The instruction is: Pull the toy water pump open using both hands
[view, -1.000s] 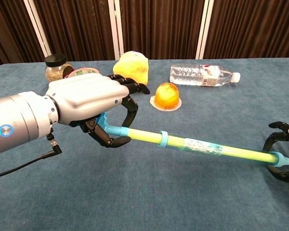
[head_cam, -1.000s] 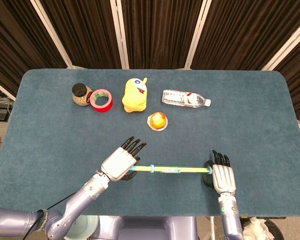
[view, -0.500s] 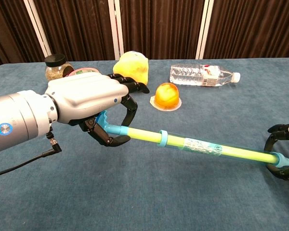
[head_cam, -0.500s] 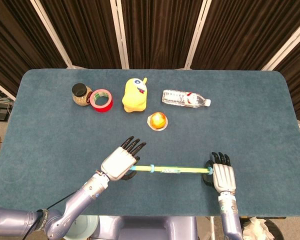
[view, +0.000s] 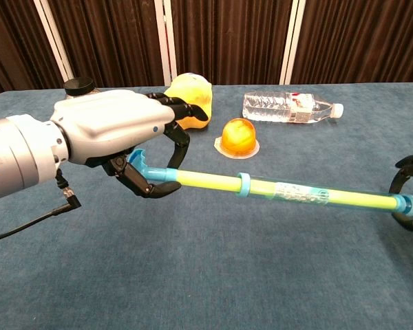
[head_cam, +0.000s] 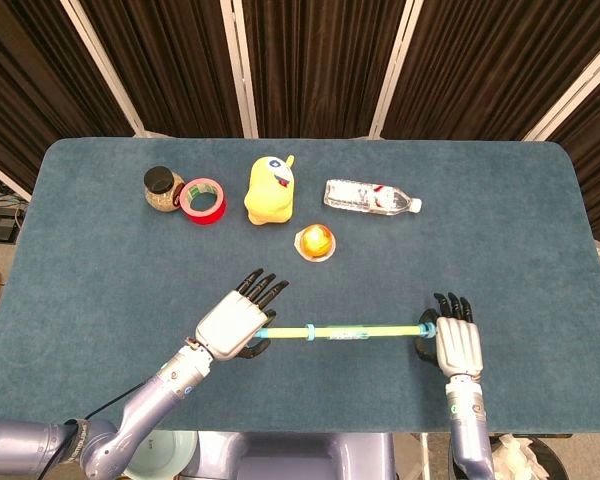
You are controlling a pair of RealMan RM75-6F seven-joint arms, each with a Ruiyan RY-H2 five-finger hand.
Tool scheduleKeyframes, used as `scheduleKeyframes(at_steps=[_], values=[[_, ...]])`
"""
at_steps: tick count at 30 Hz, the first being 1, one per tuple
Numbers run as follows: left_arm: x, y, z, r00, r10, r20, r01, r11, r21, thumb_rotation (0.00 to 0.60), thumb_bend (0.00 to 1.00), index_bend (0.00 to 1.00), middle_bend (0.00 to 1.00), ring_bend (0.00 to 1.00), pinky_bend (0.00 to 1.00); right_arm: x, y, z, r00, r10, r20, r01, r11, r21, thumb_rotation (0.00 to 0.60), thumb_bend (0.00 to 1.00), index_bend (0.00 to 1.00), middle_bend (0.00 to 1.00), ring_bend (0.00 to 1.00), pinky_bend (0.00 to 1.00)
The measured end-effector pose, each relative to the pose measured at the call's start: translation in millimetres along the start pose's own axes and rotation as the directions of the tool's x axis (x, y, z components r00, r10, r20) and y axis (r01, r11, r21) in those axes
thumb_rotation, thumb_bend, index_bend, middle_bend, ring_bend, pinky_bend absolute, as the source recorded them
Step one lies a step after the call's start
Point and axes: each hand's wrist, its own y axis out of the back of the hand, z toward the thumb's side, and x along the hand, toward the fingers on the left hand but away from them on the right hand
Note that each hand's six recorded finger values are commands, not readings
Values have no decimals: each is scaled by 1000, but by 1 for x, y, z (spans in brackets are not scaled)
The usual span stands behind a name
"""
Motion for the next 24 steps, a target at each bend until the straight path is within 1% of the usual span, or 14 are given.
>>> scheduleKeyframes(at_steps=[7,13,24], values=[[-9,2,-10,1000,-1,-13,0,1000,-9,600,391,611,46,0,14,-10,23,-13,998,-49,26,49,999,4,600,430,703,150,50,0],[-18,3,-20,999,2,-34,-2,1000,-23,600,391,610,46,0,14,-17,43,-29,994,-86,63,87,996,-5,600,431,704,150,51,0],[-35,-5,-49,996,-12,-91,8,999,-41,600,391,611,46,0,14,-25,72,-67,979,-127,158,138,989,-61,600,431,714,149,51,0]])
